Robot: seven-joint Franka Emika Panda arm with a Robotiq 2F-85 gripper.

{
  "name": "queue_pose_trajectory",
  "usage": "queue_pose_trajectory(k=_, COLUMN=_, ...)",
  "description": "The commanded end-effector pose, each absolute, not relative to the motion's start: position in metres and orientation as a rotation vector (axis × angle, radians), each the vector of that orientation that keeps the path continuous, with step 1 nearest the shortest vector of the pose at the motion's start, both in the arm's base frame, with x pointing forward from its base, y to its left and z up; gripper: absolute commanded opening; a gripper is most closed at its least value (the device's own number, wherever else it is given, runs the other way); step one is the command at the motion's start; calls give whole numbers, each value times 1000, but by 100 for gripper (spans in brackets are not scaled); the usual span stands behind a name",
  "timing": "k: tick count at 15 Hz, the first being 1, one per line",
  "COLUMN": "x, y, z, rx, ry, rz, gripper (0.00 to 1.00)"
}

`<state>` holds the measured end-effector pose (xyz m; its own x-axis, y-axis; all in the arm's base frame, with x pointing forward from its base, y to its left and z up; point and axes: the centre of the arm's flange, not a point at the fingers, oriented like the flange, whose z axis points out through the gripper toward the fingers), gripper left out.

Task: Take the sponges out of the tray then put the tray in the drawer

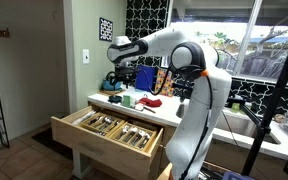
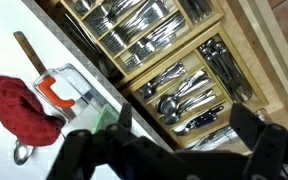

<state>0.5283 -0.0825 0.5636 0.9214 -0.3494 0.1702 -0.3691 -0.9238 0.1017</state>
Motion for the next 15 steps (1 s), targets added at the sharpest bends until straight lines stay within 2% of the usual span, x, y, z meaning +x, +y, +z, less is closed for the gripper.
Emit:
queue_pose_trajectory(k=1, x=543, y=-102, z=540, rx=2919, ry=-403, rz=73, gripper=100)
queue_pose_trajectory(k=9, x=578, y=-183, z=497, rx=2756, ry=74, rz=-31, gripper=100)
queue_pose_trajectory(k=12, x=593, y=-209, z=487, rx=2756, ry=138, rz=-5, gripper=100)
queue_pose_trajectory(k=13, x=577, y=-190, z=492, rx=2768, ry=89, rz=-10, gripper=100)
queue_pose_trajectory(k=15, x=580, y=-196, z=489, rx=2766, ry=89, rz=-16, gripper=100)
